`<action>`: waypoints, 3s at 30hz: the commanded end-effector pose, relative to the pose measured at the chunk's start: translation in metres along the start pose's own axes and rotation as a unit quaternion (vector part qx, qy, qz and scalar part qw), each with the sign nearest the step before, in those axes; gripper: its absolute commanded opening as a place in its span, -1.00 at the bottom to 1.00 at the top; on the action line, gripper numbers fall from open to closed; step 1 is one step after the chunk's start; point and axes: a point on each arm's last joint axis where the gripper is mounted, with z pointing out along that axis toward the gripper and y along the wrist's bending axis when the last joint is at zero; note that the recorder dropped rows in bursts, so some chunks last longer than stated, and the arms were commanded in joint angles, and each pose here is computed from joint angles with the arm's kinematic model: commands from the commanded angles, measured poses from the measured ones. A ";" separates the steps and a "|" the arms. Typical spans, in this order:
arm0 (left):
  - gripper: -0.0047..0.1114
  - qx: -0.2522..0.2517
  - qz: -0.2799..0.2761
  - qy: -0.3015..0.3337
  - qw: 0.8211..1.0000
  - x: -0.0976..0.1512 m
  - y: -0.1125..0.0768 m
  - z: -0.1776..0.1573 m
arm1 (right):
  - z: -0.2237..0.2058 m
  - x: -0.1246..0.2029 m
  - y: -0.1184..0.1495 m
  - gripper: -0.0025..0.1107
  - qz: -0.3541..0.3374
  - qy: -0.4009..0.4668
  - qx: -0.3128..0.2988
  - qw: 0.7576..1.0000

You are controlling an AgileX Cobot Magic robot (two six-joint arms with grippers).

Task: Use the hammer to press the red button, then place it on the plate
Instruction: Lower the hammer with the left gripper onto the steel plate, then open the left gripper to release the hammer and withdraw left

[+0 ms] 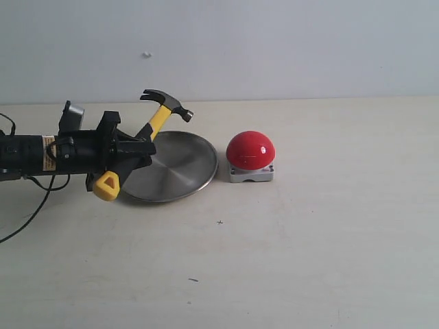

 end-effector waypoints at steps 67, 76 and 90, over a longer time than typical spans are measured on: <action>0.22 0.040 -0.042 0.089 0.994 0.002 0.001 0.008 | 0.000 0.001 0.000 -0.96 0.000 0.000 0.001 1.000; 0.23 0.055 -0.037 0.113 0.991 0.005 -0.001 0.005 | 0.000 0.001 0.000 -0.96 0.000 0.000 0.001 1.000; 0.23 0.020 -0.064 0.019 0.998 -0.028 0.025 -0.035 | 0.000 0.001 0.000 -0.96 0.000 0.000 0.001 1.000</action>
